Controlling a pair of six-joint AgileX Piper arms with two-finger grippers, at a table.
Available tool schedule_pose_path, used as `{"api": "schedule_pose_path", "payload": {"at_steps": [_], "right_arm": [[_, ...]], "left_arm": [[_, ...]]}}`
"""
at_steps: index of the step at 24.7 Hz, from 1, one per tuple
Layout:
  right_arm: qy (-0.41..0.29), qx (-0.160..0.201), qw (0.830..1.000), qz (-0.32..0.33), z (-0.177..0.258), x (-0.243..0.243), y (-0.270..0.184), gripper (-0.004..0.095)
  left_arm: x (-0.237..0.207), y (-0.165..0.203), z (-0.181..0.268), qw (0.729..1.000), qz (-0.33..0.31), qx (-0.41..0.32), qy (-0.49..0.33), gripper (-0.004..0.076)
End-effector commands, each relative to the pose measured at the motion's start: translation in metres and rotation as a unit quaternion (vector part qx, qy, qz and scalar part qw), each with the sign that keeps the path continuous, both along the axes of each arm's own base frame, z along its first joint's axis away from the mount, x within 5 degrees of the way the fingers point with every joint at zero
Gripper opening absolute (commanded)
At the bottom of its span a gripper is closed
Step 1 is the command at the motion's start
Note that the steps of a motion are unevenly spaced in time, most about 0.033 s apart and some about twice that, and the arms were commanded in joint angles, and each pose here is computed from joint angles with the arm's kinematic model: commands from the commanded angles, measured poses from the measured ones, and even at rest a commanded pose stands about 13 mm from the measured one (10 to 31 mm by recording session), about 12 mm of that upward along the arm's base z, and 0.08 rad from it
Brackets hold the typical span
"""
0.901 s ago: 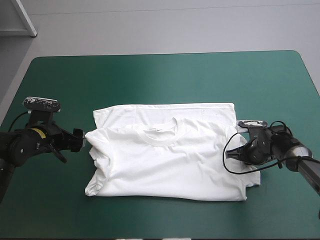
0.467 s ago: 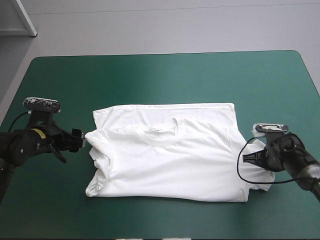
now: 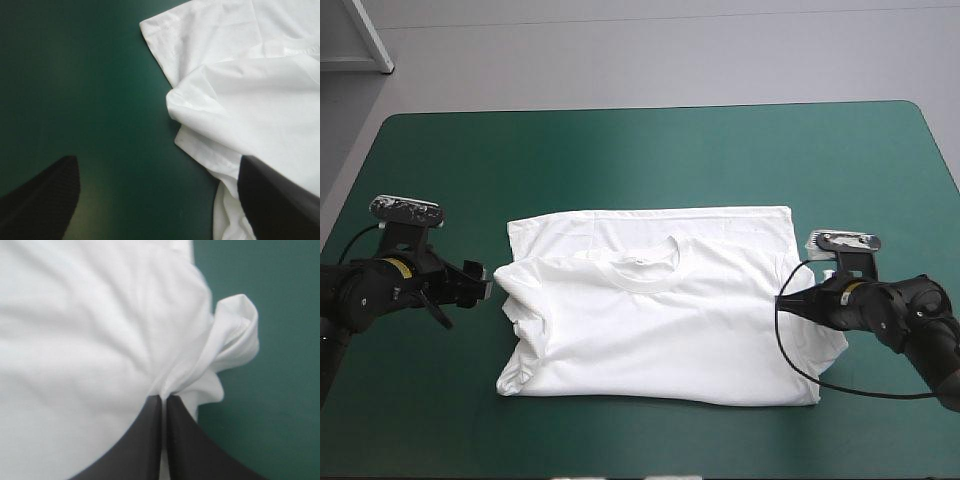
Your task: Fold the cloth
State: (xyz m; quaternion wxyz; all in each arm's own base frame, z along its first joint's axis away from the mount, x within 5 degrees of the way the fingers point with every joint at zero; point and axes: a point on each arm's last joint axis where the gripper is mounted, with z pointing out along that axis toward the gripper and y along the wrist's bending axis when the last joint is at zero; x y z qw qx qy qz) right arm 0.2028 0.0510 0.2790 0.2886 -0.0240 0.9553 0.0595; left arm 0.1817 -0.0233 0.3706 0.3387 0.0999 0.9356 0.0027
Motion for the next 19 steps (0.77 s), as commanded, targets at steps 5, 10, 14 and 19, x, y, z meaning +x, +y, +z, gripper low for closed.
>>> {"api": "schedule_pose_path", "payload": {"at_steps": [5,10,14,19], "right_arm": [[-0.009,0.021,0.993,0.119,-0.005,0.013,0.049,-0.0018],[0.048,0.002,0.986,0.162,-0.037,0.025,0.069,0.0061],[0.074,0.01,0.983,0.171,-0.049,0.028,0.074,0.0482],[0.055,0.012,0.986,0.16,-0.013,0.022,0.069,0.0697]], "left_arm": [[-0.002,-0.002,0.014,0.999,-0.004,-0.011,-0.037,0.0615],[-0.003,-0.001,0.013,1.0,-0.004,-0.009,-0.028,0.0615],[-0.003,-0.001,0.012,1.0,-0.004,-0.009,-0.024,0.0615],[-0.004,-0.001,0.011,1.0,-0.003,-0.007,-0.014,0.0615]]}}
